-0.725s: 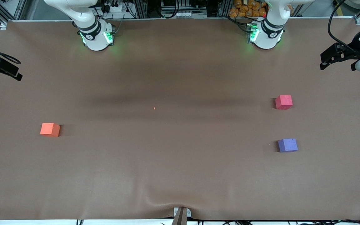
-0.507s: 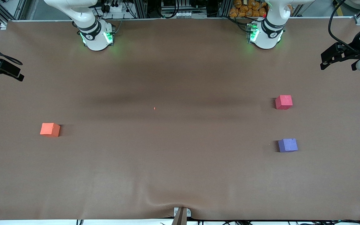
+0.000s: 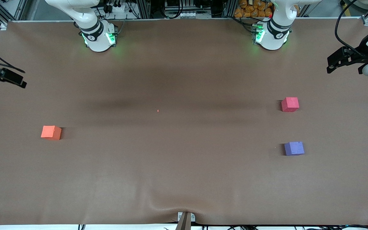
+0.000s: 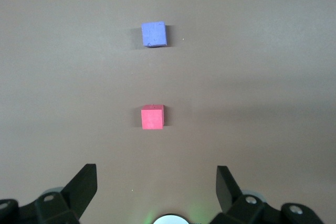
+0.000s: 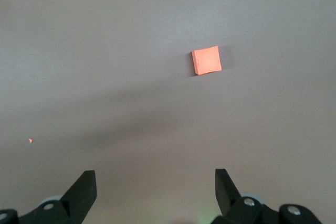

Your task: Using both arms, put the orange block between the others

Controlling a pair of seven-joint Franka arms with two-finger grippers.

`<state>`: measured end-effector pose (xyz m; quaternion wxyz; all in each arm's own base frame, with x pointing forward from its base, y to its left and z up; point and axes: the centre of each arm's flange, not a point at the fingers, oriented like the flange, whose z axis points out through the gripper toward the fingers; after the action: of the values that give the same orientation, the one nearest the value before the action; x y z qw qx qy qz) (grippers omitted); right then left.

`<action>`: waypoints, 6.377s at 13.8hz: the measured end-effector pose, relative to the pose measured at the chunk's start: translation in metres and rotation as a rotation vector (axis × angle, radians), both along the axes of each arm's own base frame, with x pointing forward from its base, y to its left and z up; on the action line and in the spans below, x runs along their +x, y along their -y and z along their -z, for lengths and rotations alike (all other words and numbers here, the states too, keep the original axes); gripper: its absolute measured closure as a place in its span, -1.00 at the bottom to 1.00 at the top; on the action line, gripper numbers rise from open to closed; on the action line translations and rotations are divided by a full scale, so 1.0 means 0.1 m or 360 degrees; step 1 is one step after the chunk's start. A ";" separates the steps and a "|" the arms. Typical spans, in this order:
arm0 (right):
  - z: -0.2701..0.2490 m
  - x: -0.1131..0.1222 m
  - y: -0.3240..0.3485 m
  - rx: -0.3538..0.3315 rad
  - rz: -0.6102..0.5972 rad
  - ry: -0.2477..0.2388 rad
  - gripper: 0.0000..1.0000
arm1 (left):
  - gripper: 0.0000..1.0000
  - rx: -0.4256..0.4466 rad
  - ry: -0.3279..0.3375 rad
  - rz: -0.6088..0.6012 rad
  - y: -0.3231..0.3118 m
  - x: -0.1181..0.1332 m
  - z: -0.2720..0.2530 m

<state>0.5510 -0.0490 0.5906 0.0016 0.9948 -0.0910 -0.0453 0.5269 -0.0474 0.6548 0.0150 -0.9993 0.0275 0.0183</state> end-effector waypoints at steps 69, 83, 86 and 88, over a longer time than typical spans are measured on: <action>3.96 -0.20 -5.54 0.0118 -0.0287 -0.0037 -0.23 | -1.00 0.0001 -0.0045 0.0008 0.01 0.05 0.09; 2.89 0.58 -4.76 0.0082 -0.0159 0.0119 -1.00 | -1.00 -0.0014 -0.0086 0.0226 0.80 0.48 0.83; 2.79 0.84 -4.29 0.0006 -0.0211 0.0128 -1.00 | -1.00 -0.0043 -0.0117 0.0288 1.22 0.59 1.20; 2.70 1.06 -3.83 -0.0009 -0.0276 0.0123 -1.00 | -1.00 -0.0097 -0.0178 0.0279 1.51 0.66 1.56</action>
<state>0.6570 0.3345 0.3209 0.0049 1.0000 -0.0048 -0.0063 0.5929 -0.1981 0.4990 -0.0155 -0.9905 0.1162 0.0719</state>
